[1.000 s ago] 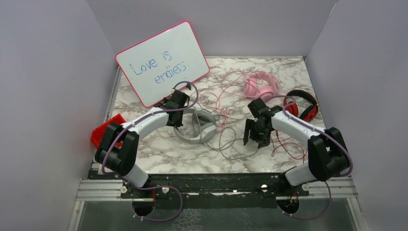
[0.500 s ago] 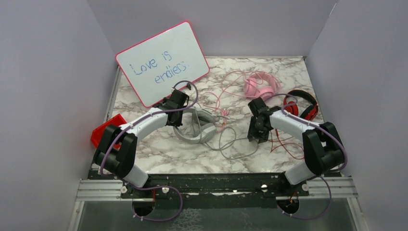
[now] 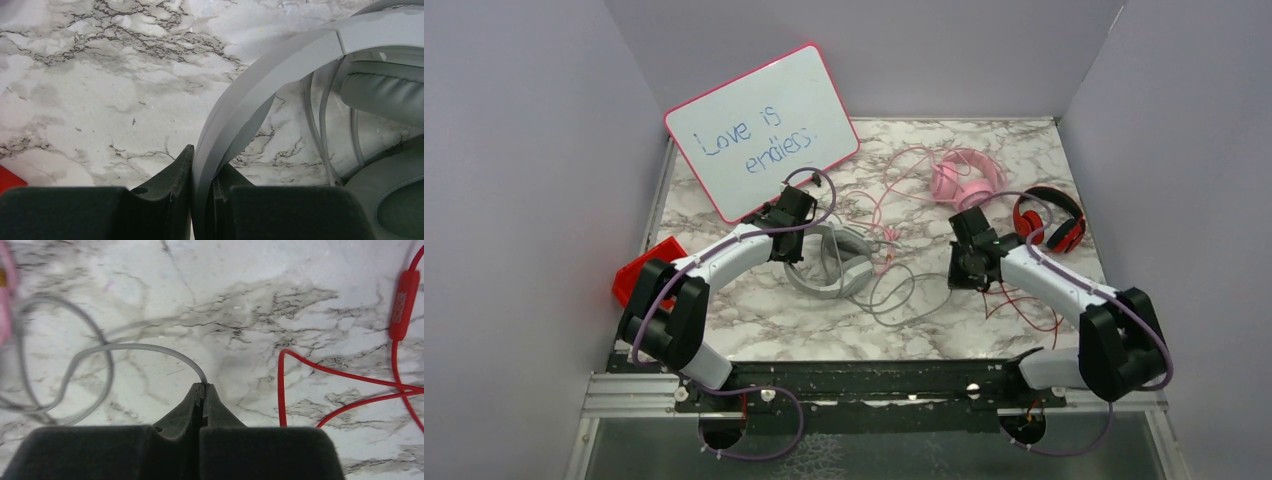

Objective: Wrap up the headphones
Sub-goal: Wrap the headphones cable around the headphones.

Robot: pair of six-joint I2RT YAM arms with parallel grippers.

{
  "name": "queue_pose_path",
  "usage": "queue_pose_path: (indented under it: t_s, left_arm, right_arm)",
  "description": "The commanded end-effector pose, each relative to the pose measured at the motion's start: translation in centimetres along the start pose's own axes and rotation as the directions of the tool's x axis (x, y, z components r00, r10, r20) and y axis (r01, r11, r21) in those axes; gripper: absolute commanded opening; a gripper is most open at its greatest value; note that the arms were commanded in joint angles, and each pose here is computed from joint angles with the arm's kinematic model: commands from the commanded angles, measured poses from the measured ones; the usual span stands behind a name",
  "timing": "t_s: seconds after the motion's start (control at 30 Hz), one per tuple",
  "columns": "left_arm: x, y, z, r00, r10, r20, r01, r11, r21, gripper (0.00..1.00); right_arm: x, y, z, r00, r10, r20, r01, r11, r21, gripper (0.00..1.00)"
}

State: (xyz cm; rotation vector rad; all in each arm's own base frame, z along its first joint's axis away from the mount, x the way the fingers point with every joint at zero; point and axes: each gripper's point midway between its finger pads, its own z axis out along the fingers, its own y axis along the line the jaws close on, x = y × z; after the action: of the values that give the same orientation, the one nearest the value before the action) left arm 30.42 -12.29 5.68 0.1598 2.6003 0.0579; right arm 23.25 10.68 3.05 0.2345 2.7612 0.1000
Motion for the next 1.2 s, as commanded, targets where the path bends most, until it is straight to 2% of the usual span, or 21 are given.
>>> queue_pose_path:
  t_s: [0.0, 0.1, 0.2, 0.3, 0.4, 0.5, 0.53, 0.57, 0.6, 0.63, 0.67, 0.7, 0.73, 0.8, 0.97, 1.07, 1.1, 1.17]
  left_arm:
    - [-1.9, 0.2, -1.0, 0.997, -0.036, 0.068, 0.036, 0.999, 0.002, 0.0]
    - [-1.8, 0.5, -0.8, 0.998, -0.037, 0.057, 0.038, 0.999, -0.013, 0.0]
    - [-1.8, 0.7, -0.6, 0.998, -0.048, 0.052, 0.049, 0.999, -0.02, 0.0]
    - [-1.9, 0.6, -0.5, 0.998, -0.047, 0.049, 0.048, 0.999, -0.018, 0.0]
    - [-2.1, 0.6, -0.5, 0.998, -0.045, 0.05, 0.046, 0.999, -0.023, 0.0]
    - [-2.0, 0.6, -0.3, 0.998, -0.045, 0.044, 0.046, 0.999, -0.027, 0.0]
    - [-2.0, 0.6, -0.2, 0.998, -0.045, 0.041, 0.046, 0.999, -0.025, 0.0]
    - [-2.0, 0.5, -0.1, 0.998, -0.045, 0.038, 0.046, 0.999, -0.023, 0.0]
    - [-1.9, 0.5, -0.1, 0.998, -0.045, 0.034, 0.046, 0.999, -0.022, 0.0]
    - [-1.8, 0.5, -0.1, 0.998, -0.044, 0.034, 0.045, 0.999, -0.021, 0.0]
    - [-1.8, 0.5, -0.1, 0.998, -0.045, 0.035, 0.045, 0.999, -0.022, 0.0]
    - [-1.8, 0.5, -0.1, 0.998, -0.047, 0.036, 0.048, 0.999, -0.021, 0.0]
    - [-1.8, 0.5, -0.1, 0.998, -0.047, 0.036, 0.047, 0.999, -0.02, 0.0]
    - [-1.9, 0.4, -0.2, 0.998, -0.046, 0.037, 0.046, 0.999, -0.017, 0.0]
    - [-1.8, 0.5, -0.3, 0.998, -0.048, 0.046, 0.049, 0.999, -0.017, 0.0]
    - [-1.6, 0.5, -0.2, 0.998, -0.049, 0.043, 0.049, 0.999, -0.012, 0.0]
    - [-1.6, 0.5, -0.2, 0.998, -0.047, 0.043, 0.048, 0.999, -0.011, 0.0]
    - [-1.7, 0.4, -0.3, 0.998, -0.048, 0.047, 0.048, 0.999, -0.007, 0.0]
  right_arm:
    - [-3.2, 2.9, -4.8, 0.986, -0.084, 0.142, 0.106, 0.981, -0.159, 0.0]
    - [-5.0, 6.7, -9.8, 0.949, -0.111, 0.294, 0.222, 0.898, -0.379, 0.0]
    - [-5.5, 9.0, -14.6, 0.906, -0.125, 0.404, 0.337, 0.792, -0.51, 0.0]
    - [-5.0, 10.7, -18.9, 0.854, -0.171, 0.49, 0.468, 0.664, -0.583, 0.0]
    - [-4.2, 11.7, -23.6, 0.77, -0.18, 0.612, 0.604, 0.513, -0.609, 0.0]
    - [-3.4, 12.2, -26.7, 0.722, -0.202, 0.662, 0.677, 0.405, -0.615, 0.0]
    - [-3.6, 12.3, -26.9, 0.727, -0.205, 0.656, 0.672, 0.408, -0.617, 0.0]
    - [-4.2, 12.1, -26.5, 0.746, -0.204, 0.633, 0.646, 0.453, -0.615, 0.0]
    - [-5.0, 11.7, -24.6, 0.789, -0.214, 0.576, 0.587, 0.541, -0.603, 0.07]
    - [-5.9, 10.8, -22.1, 0.838, -0.218, 0.501, 0.507, 0.651, -0.565, 0.27]
    - [-6.3, 9.6, -19.4, 0.881, -0.236, 0.411, 0.435, 0.745, -0.506, 0.39]
    - [-6.2, 8.2, -16.6, 0.916, -0.251, 0.313, 0.371, 0.825, -0.426, 0.46]
    - [-5.7, 7.1, -14.2, 0.939, -0.259, 0.228, 0.329, 0.871, -0.364, 0.52]
    - [-4.8, 6.7, -11.5, 0.954, -0.258, 0.15, 0.295, 0.892, -0.342, 0.57]
    - [-3.8, 8.4, -7.9, 0.988, -0.129, 0.087, 0.153, 0.898, -0.413, 0.68]
    - [-3.4, 7.3, -4.7, 0.994, 0.107, -0.031, -0.111, 0.956, -0.27, 0.7]
    - [-3.2, 6.9, -3.8, 0.979, 0.189, -0.072, -0.2, 0.957, -0.209, 0.71]
    - [-2.4, 5.9, -2.3, 0.912, 0.388, -0.134, -0.396, 0.917, -0.036, 0.71]
